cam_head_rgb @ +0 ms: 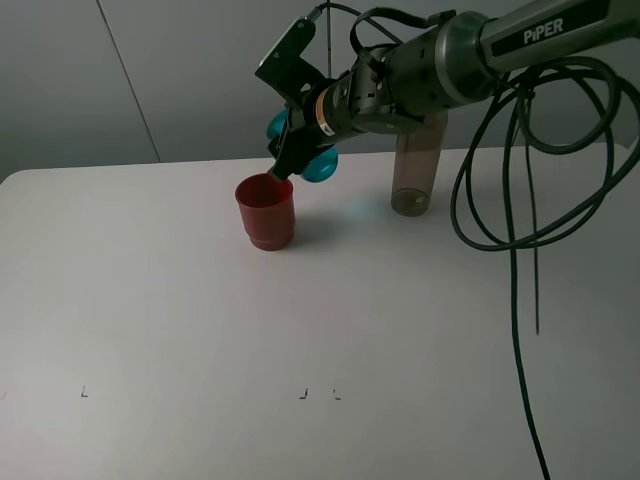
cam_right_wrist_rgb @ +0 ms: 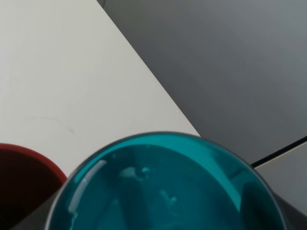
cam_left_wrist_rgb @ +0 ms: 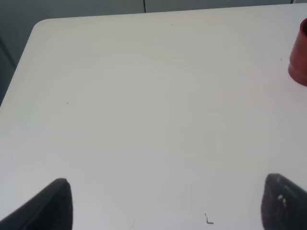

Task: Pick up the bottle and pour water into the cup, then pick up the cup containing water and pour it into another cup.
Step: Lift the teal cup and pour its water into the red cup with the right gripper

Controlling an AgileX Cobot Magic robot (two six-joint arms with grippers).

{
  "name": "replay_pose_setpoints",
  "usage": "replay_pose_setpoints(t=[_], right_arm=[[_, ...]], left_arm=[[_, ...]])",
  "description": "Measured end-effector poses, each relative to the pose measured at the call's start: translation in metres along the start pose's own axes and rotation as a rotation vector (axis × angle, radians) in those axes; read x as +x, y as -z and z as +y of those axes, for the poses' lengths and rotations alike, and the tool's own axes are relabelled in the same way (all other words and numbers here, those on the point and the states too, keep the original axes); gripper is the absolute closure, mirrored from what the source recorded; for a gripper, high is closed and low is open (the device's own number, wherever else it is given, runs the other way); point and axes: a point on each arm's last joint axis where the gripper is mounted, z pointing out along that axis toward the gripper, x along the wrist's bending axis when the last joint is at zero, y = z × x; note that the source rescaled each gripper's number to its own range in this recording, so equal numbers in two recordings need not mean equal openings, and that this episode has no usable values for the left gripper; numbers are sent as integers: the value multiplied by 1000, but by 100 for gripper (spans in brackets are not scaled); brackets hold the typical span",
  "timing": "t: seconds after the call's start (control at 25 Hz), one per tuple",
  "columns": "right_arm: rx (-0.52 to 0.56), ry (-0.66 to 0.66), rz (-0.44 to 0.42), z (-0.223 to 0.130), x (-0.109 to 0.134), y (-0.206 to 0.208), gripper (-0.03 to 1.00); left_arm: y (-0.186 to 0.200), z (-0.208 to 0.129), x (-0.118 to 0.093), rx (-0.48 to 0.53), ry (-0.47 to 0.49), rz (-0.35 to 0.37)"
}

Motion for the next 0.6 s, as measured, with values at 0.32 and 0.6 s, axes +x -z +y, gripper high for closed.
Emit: replay_pose_setpoints(t=[0.32, 0.6], right_arm=[[0, 80, 0, 0, 0, 0, 88], [-18, 171, -10, 7, -2, 1, 88]], left_arm=[[0, 0, 0, 0, 0, 0], [0, 0, 0, 0, 0, 0]])
